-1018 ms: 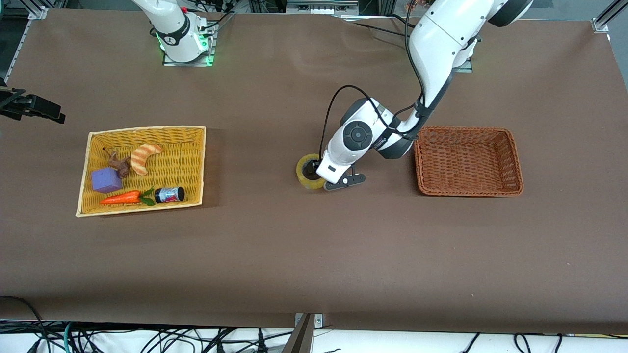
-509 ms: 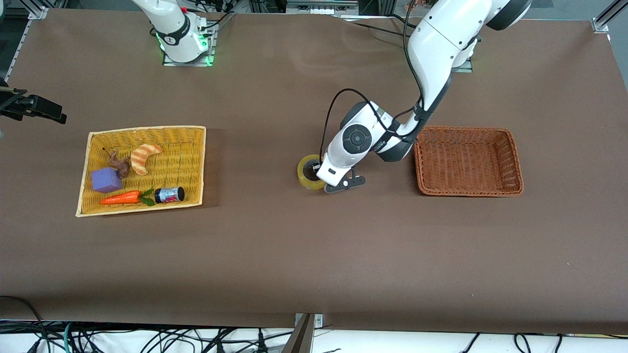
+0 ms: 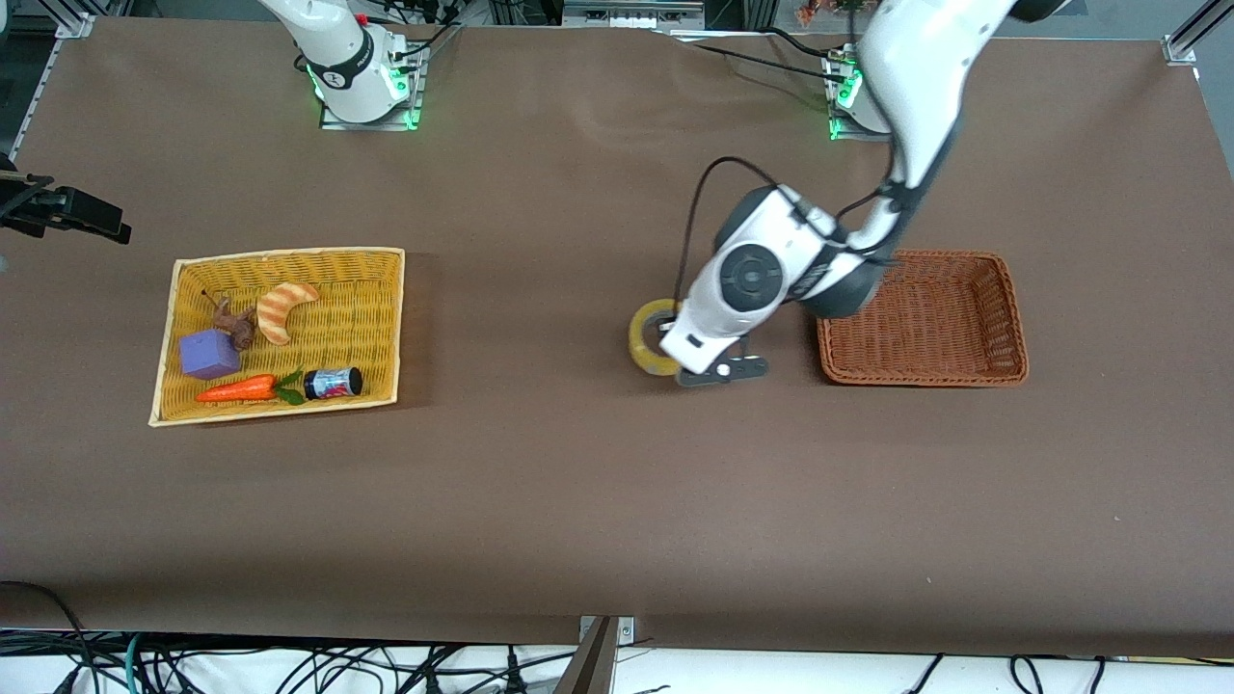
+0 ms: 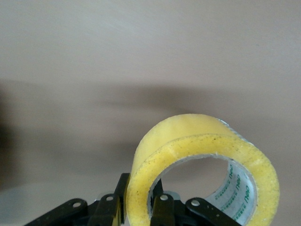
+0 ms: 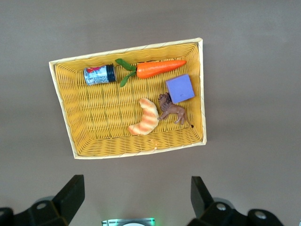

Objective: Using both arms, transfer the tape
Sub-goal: 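Carry the tape roll with the left gripper into the brown basket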

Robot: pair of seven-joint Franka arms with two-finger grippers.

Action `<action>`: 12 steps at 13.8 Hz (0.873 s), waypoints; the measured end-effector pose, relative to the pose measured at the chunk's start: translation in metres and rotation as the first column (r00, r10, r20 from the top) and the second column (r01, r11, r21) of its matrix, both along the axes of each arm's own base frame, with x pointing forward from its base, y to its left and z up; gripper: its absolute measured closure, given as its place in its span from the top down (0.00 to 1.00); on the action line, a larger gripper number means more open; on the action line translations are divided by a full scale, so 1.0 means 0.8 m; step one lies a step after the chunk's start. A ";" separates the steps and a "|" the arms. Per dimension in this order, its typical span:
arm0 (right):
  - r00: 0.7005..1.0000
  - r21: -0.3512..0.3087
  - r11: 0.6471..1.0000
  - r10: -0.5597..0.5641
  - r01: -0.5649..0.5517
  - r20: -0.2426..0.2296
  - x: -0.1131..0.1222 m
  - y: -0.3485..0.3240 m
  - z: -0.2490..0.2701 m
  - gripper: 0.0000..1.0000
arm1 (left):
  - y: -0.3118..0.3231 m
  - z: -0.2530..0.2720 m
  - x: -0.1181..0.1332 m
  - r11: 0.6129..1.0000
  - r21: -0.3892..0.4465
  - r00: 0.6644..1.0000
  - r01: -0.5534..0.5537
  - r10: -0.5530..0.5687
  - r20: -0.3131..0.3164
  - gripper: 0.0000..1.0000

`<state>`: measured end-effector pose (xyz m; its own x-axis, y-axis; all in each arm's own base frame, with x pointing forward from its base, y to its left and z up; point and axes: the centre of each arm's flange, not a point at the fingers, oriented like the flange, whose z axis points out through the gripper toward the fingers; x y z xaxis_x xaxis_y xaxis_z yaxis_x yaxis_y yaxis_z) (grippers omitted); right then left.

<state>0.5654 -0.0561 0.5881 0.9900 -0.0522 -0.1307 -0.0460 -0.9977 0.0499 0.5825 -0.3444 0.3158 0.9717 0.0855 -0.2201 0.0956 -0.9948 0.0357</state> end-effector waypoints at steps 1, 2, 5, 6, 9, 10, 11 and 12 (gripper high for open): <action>1.000 0.000 1.000 0.000 0.000 0.000 0.000 0.000 0.000 1.00 | 0.037 0.030 0.004 0.999 0.005 0.999 0.050 -0.050 -0.013 0.22; 1.000 0.000 1.000 0.000 0.000 0.000 0.000 0.000 0.000 1.00 | 0.073 0.055 0.004 0.995 0.008 0.994 0.104 -0.104 -0.028 0.22; 1.000 0.000 1.000 0.000 0.000 0.000 0.001 0.000 0.000 1.00 | 0.197 0.100 -0.007 0.960 -0.022 0.958 0.279 -0.280 -0.056 0.22; 1.000 0.000 1.000 0.000 0.000 0.001 0.001 0.000 0.000 1.00 | 0.250 0.102 -0.007 0.943 -0.046 0.941 0.330 -0.333 -0.056 0.22; 1.000 0.000 1.000 0.000 0.000 0.001 0.001 0.000 0.000 1.00 | 0.391 0.068 -0.011 0.912 -0.113 0.913 0.395 -0.403 -0.066 0.22; 1.000 0.000 1.000 0.000 0.000 0.001 0.001 0.000 0.000 1.00 | 0.410 0.049 -0.016 0.907 -0.104 0.906 0.409 -0.416 -0.071 0.22; 1.000 0.000 1.000 0.000 0.000 0.001 0.001 0.000 0.000 1.00 | 0.414 0.030 -0.022 0.902 -0.092 0.901 0.422 -0.429 -0.069 0.22; 1.000 0.000 1.000 0.000 0.000 0.001 0.001 0.000 0.000 1.00 | 0.408 0.011 -0.027 0.896 -0.082 0.896 0.435 -0.440 -0.057 0.22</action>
